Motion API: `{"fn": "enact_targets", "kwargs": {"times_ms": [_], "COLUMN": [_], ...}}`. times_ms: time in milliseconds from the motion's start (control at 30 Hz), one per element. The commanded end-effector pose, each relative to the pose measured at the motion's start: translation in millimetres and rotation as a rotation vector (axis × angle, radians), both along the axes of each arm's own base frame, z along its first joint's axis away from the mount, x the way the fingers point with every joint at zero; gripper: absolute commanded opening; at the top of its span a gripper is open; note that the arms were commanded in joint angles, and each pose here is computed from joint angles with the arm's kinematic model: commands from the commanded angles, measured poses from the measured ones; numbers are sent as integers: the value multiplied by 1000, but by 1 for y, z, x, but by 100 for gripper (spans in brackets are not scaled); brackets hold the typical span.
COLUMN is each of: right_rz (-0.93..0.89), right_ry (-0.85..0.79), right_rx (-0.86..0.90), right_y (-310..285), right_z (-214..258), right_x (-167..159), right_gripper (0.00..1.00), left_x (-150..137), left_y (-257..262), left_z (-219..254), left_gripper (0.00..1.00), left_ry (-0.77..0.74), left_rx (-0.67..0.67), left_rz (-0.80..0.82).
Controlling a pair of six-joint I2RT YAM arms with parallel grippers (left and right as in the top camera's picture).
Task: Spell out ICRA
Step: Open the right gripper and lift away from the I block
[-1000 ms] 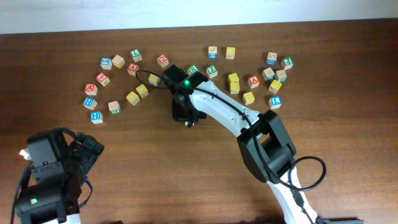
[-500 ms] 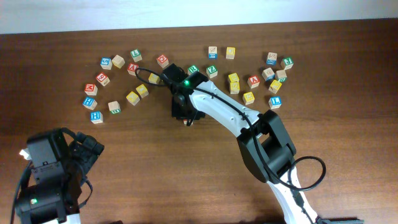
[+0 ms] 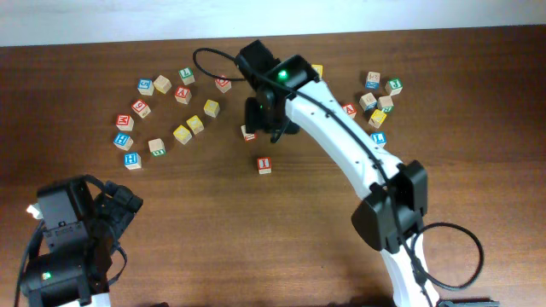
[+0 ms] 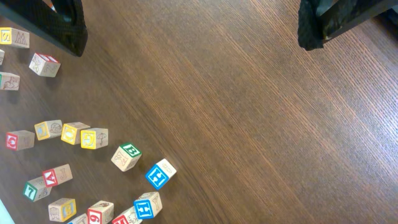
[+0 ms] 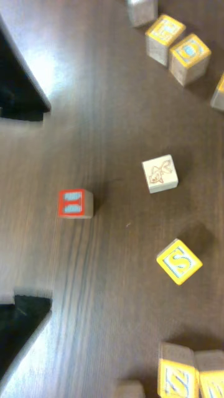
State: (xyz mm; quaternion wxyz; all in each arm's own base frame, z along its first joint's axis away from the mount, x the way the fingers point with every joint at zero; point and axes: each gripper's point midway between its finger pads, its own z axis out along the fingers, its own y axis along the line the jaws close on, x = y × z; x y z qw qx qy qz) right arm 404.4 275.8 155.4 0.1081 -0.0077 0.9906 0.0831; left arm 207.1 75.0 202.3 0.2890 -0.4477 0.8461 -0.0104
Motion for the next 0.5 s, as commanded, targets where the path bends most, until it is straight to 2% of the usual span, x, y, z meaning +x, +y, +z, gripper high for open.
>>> {"fn": "enact_targets", "kwargs": {"times_ms": [0, 33, 100, 233, 467], "right_rz": [-28, -50, 46, 1, -16], "right_ry": [-35, -9, 78, 170, 118], "right_rx": [9, 5, 93, 100, -31], "right_y": [-23, -37, -45, -79, -126], "right_z": [22, 20, 20, 25, 75], "right_x": [12, 13, 6, -7, -42], "right_gripper": [91, 99, 99, 100, 98], "left_x": [-1, -1, -1, -1, -1], "left_y": [0, 0, 0, 0, 0], "left_z": [1, 1, 1, 1, 1], "left_gripper": [99, 99, 99, 99, 99], "left_ry": [-7, -7, -7, -7, -7], "left_rx": [-10, -10, -10, -9, -10], "left_rz": [9, 9, 9, 9, 9]}}
